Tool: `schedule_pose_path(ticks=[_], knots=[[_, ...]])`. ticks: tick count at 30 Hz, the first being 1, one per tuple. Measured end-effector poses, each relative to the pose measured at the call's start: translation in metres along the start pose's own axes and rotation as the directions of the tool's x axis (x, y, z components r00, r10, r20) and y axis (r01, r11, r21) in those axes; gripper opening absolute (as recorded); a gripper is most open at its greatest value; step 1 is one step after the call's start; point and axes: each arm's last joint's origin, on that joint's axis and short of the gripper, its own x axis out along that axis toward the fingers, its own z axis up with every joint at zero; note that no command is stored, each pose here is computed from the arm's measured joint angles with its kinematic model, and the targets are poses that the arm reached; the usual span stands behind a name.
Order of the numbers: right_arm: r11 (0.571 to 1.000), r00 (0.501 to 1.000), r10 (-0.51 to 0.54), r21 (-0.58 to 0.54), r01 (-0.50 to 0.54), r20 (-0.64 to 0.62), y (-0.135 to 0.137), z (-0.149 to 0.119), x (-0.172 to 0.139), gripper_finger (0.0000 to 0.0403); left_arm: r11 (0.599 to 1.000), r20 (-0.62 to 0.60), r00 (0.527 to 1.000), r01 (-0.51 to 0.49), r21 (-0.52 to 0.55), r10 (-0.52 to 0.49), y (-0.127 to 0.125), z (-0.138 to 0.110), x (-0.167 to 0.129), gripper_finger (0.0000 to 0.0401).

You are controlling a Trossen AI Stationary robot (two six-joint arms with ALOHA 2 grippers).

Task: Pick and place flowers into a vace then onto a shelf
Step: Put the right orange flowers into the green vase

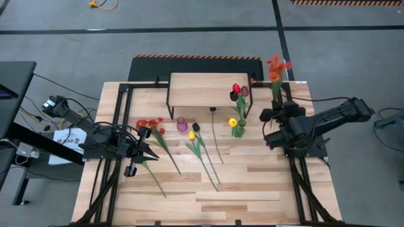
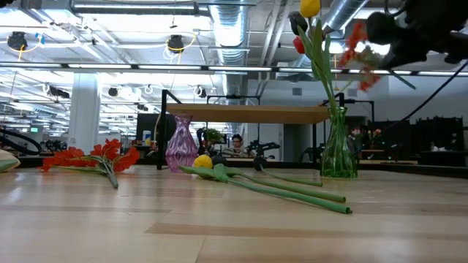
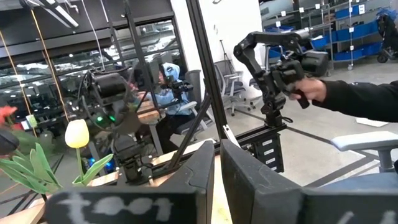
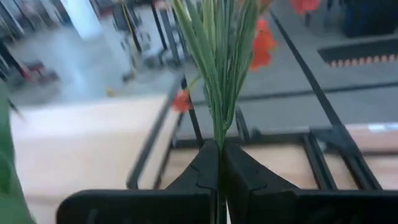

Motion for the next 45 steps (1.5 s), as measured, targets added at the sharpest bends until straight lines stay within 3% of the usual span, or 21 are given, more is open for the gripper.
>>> schedule_pose_path(ticks=[10, 13, 16, 19, 22, 29, 32, 40, 45], knots=[[0.99, 0.954, 0.085, 0.082, -0.113, 0.288, -0.02, 0.03, 0.0, 0.0, 1.0, -0.005, 1.0, -0.003, 0.001, 0.003, 0.0, 0.0, 0.0, 0.0016], [0.988, 0.949, 0.112, 0.071, -0.138, 0.296, -0.023, 0.033, -0.003, 0.0, 1.0, -0.007, 1.0, -0.004, 0.001, 0.004, 0.0, -0.001, 0.0, 0.0016], [0.989, 0.947, 0.144, -0.021, -0.144, 0.289, -0.031, 0.035, -0.006, 0.0, 1.0, -0.014, 1.0, -0.003, 0.002, 0.003, 0.0, -0.001, 0.0, 0.0016], [0.974, 0.936, 0.228, -0.064, -0.219, 0.269, -0.037, 0.035, -0.012, 0.0, 1.0, -0.014, 1.0, -0.003, 0.001, 0.003, 0.0, -0.001, 0.0, 0.0016], [0.94, 0.91, 0.34, -0.072, -0.333, 0.239, -0.046, 0.038, -0.019, 0.0, 1.0, -0.014, 1.0, -0.002, 0.001, 0.002, 0.0, -0.001, 0.0, 0.0016], [0.808, 0.794, 0.589, -0.084, -0.584, 0.153, -0.051, 0.035, -0.035, 0.0, 1.0, -0.014, 1.0, -0.002, 0.0, 0.002, 0.0, -0.001, 0.0, 0.0016], [0.778, 0.766, 0.628, -0.079, -0.624, 0.136, -0.049, 0.032, -0.041, 0.0, 1.0, -0.014, 1.0, -0.002, -0.005, 0.002, 0.0, -0.001, 0.0, 0.0016], [0.769, 0.758, 0.64, -0.094, -0.633, 0.125, -0.041, 0.036, -0.05, 0.0, 1.0, -0.014, 1.0, -0.002, -0.005, 0.002, 0.0, -0.001, 0.0, 0.0016], [0.691, 0.693, 0.721, -0.105, -0.716, 0.023, -0.038, 0.059, -0.067, 0.0, 1.0, -0.014, 1.0, -0.002, -0.005, 0.002, 0.0, -0.001, 0.0, 0.0016]])
